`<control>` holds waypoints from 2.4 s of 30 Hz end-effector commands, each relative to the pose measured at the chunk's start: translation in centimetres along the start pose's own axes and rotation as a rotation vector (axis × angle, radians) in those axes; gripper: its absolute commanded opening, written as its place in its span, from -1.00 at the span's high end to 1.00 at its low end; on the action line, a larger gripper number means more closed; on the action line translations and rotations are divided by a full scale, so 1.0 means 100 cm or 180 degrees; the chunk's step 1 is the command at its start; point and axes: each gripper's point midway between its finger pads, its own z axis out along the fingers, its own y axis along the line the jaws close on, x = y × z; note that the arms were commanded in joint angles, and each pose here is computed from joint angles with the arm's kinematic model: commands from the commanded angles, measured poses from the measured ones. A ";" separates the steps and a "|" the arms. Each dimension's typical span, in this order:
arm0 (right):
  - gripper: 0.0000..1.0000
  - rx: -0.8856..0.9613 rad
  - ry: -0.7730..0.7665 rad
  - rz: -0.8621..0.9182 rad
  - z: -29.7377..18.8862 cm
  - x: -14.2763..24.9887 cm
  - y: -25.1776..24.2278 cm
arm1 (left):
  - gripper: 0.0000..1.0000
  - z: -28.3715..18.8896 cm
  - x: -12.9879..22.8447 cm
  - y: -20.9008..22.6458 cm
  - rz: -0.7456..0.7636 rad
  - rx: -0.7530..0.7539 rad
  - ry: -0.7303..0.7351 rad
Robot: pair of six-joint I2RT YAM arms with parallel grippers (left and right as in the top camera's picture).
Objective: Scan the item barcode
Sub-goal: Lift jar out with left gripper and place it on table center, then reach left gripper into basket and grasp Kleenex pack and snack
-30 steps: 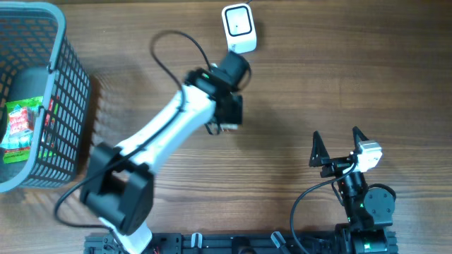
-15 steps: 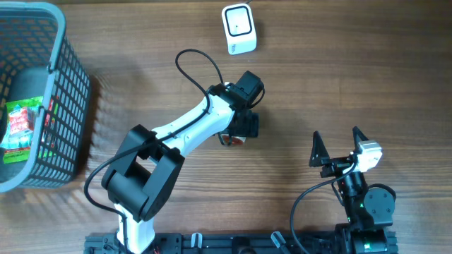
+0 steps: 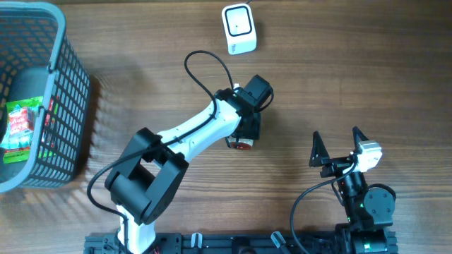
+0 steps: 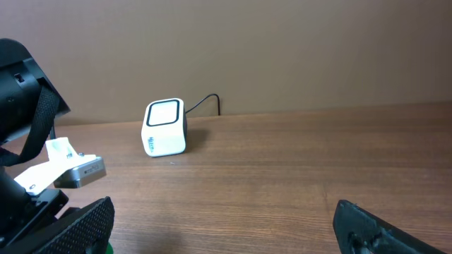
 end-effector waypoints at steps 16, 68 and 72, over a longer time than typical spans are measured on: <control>-0.99 0.0005 -0.0025 0.0026 0.000 -0.002 -0.001 | -1.00 -0.224 -0.120 0.083 -0.0021 -0.0520 -0.1479; -0.99 0.0005 -0.0025 0.0026 0.000 -0.002 -0.001 | -1.00 -0.148 0.017 0.593 -0.1716 -0.0852 -0.0261; -0.99 0.0005 -0.0025 0.0026 0.000 -0.002 -0.001 | -1.00 -0.147 0.017 0.593 -0.1790 -0.0845 -0.0263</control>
